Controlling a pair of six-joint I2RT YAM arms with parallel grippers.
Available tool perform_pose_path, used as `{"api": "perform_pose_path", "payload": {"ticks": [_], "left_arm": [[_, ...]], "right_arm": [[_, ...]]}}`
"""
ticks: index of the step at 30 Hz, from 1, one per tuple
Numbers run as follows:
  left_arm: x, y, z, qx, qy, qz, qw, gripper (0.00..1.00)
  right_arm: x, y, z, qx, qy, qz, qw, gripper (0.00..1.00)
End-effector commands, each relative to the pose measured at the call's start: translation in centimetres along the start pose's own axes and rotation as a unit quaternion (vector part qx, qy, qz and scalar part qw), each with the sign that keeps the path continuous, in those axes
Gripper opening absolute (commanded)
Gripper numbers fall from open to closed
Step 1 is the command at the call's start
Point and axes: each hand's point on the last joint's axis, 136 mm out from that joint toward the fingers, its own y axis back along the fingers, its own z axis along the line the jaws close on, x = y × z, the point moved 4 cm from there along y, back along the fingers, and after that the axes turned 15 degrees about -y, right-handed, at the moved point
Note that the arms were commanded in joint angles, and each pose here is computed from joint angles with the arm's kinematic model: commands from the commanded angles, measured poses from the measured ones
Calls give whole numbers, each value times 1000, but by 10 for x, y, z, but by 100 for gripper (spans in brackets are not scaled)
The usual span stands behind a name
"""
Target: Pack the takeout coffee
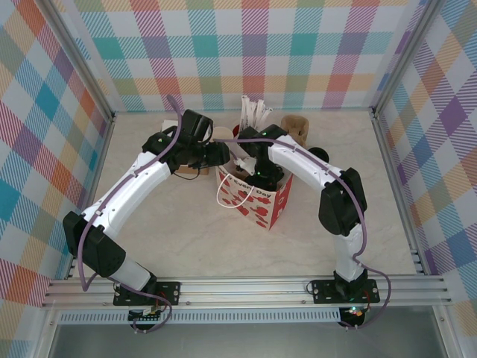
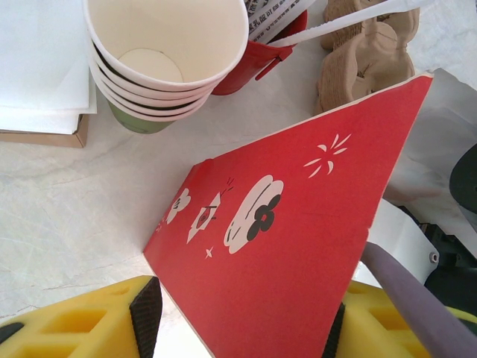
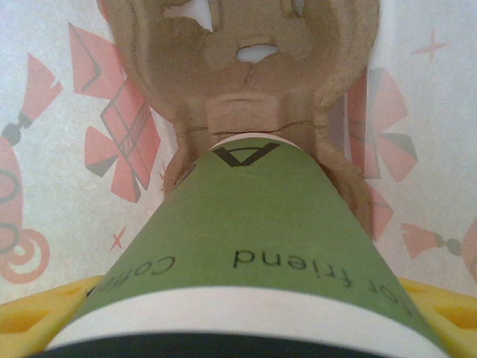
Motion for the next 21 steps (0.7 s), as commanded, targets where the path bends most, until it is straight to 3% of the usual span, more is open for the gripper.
{"api": "perform_pose_path", "payload": {"ticks": [1, 21], "left_arm": [[0, 10, -3, 1, -5, -6, 1000, 57], [-1, 8, -4, 4, -6, -4, 1000, 57]], "right_arm": [[4, -7, 4, -10, 9, 19, 1000, 74], [10, -5, 3, -5, 6, 33, 999, 74]]}}
